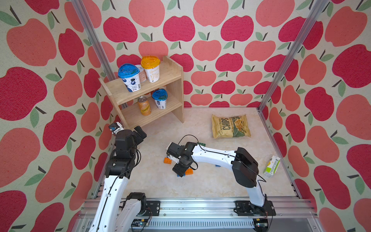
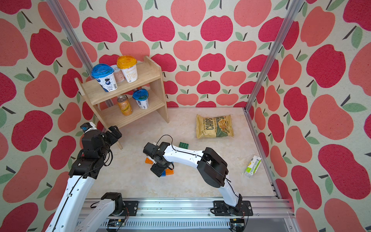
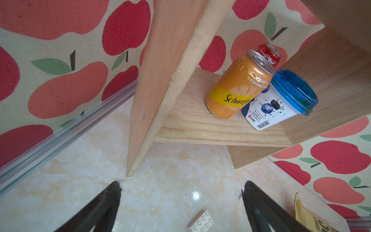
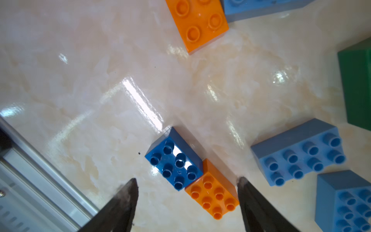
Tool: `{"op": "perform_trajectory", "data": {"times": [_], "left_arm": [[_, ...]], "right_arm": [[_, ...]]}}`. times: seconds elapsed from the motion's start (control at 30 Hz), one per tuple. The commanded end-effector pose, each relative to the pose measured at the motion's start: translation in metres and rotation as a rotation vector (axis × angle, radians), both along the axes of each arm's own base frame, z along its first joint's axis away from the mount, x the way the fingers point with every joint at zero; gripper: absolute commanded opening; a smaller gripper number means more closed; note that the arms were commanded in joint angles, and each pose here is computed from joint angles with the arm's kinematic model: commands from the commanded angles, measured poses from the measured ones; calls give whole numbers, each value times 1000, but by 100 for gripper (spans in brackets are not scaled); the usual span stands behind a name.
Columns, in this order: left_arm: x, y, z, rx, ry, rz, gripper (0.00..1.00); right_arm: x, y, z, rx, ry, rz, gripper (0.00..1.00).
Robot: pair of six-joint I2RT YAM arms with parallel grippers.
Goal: Assemble a rectangle with lego
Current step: Pick up the lego brick from the center of the board.
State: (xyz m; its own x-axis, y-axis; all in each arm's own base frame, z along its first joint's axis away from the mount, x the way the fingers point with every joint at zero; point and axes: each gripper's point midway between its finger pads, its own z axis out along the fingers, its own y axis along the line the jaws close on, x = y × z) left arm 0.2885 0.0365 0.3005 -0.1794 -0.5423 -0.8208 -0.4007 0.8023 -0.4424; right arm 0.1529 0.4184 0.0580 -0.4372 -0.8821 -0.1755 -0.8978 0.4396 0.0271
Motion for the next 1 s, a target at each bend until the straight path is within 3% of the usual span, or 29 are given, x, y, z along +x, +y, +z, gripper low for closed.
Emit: {"op": "perform_trajectory", "data": {"times": [0.0,0.6,0.97], "left_arm": [[-7,7,4,6,3,28,97],[-1,9,-9,-43,29,25,97],[1,7,-10,-49,30,7,97]], "right_arm": [[-1,-4,-1,-55,-19,93,80],[-4,-5,-28,-129,-1,133,68],[8,6,-33,-84,24,80,40]]}}
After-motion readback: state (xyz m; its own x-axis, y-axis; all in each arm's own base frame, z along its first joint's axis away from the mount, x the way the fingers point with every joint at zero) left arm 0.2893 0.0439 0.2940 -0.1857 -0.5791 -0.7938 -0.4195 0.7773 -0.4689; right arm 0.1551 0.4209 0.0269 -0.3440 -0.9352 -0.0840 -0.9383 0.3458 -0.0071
